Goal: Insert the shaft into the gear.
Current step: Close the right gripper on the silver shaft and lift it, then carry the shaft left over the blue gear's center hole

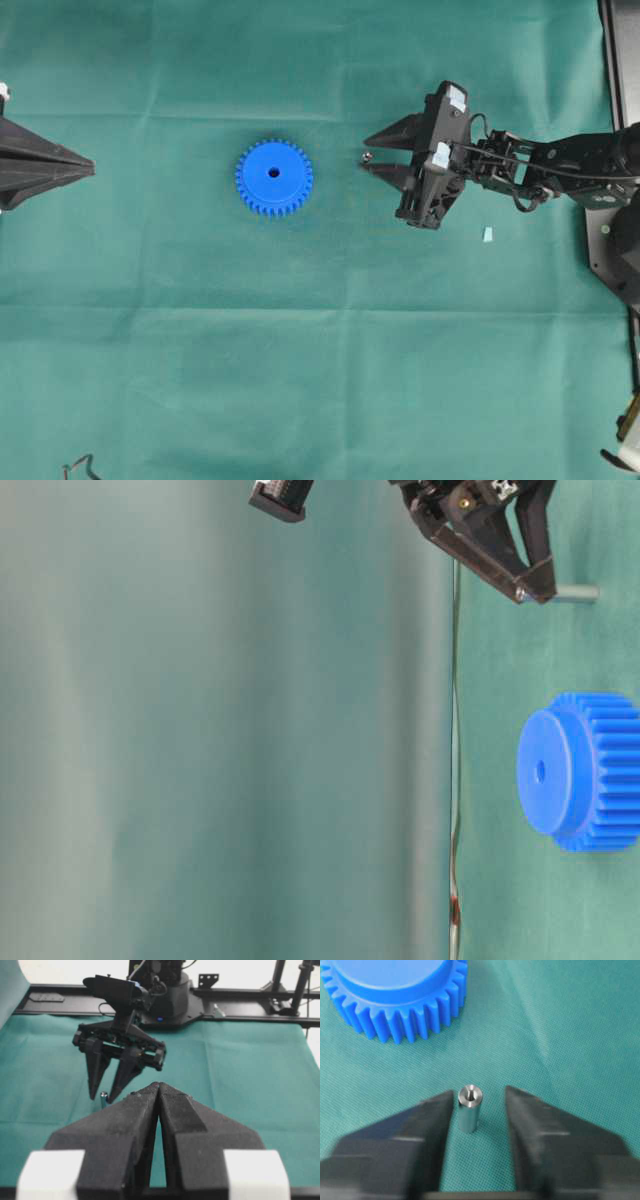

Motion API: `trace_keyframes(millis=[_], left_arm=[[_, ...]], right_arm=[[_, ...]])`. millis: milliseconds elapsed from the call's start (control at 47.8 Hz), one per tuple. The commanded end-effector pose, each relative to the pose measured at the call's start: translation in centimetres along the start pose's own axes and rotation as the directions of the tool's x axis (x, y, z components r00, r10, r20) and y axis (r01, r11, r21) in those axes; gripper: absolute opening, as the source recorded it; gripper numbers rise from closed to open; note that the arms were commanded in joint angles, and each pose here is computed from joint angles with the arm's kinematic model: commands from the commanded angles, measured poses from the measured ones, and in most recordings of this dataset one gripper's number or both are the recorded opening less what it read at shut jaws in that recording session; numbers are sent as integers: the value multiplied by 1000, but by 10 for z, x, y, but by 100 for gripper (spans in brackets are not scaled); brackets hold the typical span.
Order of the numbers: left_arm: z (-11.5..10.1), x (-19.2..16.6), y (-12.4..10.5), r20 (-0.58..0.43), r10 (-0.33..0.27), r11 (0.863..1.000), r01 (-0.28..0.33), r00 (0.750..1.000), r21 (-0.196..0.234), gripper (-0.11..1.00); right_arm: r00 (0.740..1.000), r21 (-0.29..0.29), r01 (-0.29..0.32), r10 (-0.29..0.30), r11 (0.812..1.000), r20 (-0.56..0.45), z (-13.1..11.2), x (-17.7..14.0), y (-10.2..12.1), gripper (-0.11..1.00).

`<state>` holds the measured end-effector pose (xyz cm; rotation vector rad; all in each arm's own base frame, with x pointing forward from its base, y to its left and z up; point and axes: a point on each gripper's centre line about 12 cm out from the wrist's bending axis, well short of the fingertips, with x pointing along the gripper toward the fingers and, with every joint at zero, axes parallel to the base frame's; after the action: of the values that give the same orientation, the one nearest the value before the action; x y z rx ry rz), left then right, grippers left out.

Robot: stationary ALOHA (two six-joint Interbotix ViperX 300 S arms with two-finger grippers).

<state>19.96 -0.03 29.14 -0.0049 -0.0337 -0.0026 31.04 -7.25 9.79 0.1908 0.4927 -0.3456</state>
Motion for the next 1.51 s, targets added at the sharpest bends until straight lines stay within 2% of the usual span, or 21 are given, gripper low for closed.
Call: trace_keyframes(millis=[0, 63, 314, 649, 901, 1131, 1487], left_arm=[[9, 2, 0, 20, 1, 1000, -1, 1000, 3, 0], [9, 2, 0, 20, 1, 1000, -1, 1000, 3, 0], [8, 3, 0, 14, 1, 1000, -1, 1000, 3, 0], [8, 3, 0, 12, 1, 1000, -1, 1000, 3, 0], [8, 3, 0, 12, 1, 1000, -1, 1000, 0, 0], [7, 3, 0, 8, 1, 1000, -1, 1000, 3, 0], [6, 3, 0, -2, 1, 1000, -1, 1000, 0, 0]], right_arm=[[1000, -4, -9, 9, 1000, 22, 6, 0, 3, 28], [1000, -4, -9, 9, 1000, 17, 5, 0, 3, 16], [1000, 1, -9, 9, 1000, 6, 6, 0, 3, 16], [998, 11, -49, 48, 999, 47, 47, -19, 12, 16], [997, 15, -63, 62, 998, 42, 61, -23, 16, 16], [992, -1, -98, 98, 995, 77, 83, -6, 34, 16], [991, -26, -129, 130, 991, 40, 109, 37, 56, 16]])
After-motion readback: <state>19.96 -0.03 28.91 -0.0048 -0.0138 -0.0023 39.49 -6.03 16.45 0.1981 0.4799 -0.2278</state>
